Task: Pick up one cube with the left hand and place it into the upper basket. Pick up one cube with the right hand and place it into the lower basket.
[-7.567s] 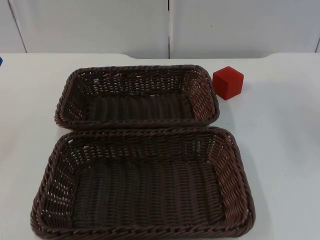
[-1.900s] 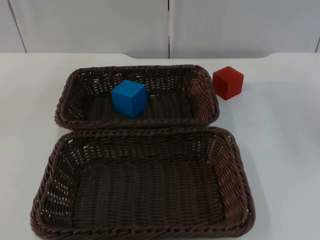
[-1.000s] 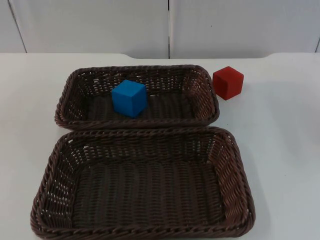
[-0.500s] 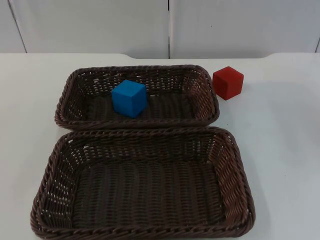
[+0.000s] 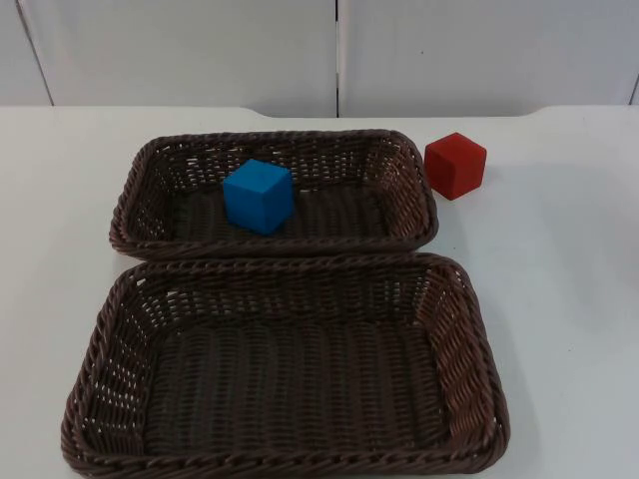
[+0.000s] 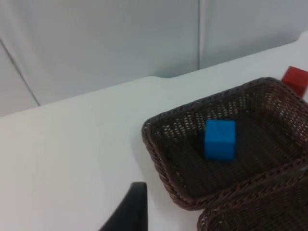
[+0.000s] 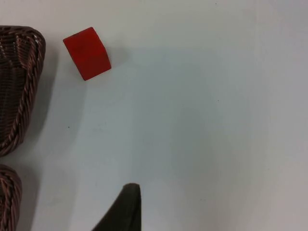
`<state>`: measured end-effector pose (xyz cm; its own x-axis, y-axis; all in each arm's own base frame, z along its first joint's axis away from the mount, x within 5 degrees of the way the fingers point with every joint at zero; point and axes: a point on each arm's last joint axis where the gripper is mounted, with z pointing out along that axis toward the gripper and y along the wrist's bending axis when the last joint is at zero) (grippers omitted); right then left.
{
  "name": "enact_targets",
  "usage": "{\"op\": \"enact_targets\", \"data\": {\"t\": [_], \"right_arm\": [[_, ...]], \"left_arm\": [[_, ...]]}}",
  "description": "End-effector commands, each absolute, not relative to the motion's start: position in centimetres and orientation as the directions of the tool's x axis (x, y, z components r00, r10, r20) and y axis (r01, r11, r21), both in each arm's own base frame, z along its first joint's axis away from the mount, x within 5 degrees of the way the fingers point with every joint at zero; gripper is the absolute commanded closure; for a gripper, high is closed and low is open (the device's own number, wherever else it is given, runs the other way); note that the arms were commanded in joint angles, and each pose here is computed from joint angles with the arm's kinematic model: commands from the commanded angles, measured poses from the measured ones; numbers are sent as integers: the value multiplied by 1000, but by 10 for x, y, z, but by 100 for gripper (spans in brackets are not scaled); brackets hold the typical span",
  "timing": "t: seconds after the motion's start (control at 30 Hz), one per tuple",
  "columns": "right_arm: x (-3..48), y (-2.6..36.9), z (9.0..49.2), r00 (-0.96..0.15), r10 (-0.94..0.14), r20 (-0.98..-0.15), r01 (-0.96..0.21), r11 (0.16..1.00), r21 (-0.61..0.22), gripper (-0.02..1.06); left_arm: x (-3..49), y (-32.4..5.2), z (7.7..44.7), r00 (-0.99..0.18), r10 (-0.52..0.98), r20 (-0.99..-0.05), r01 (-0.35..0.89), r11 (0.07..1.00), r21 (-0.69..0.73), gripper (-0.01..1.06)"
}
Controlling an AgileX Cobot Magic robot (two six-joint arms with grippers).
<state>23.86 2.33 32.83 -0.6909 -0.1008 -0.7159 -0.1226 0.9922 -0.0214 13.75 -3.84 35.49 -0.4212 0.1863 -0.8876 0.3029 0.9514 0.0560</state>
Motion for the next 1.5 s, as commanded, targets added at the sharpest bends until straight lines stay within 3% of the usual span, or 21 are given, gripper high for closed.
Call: {"op": "enact_targets", "data": {"t": [0.0, 0.9, 1.17, 1.3, 1.47], "right_arm": [[238, 23, 330, -686, -91, -722, -118, 993, -14, -1], [245, 24, 339, -653, -152, -742, -156, 986, -65, -1], [287, 31, 329, -732, -175, -659, -181, 982, -59, -1], [320, 54, 312, -723, -300, -623, -298, 948, -111, -1], [351, 85, 289, -733, -358, -579, -369, 923, -103, -1]], "left_arm": [[136, -38, 355, -408, 174, -896, 292, 955, 52, 0], [137, -38, 355, -415, 164, -895, 293, 955, 39, 0], [137, -39, 355, -414, 160, -896, 293, 955, 35, 0], [137, -39, 355, -414, 160, -896, 293, 955, 35, 0], [137, -39, 355, -414, 160, -896, 293, 955, 35, 0]]}}
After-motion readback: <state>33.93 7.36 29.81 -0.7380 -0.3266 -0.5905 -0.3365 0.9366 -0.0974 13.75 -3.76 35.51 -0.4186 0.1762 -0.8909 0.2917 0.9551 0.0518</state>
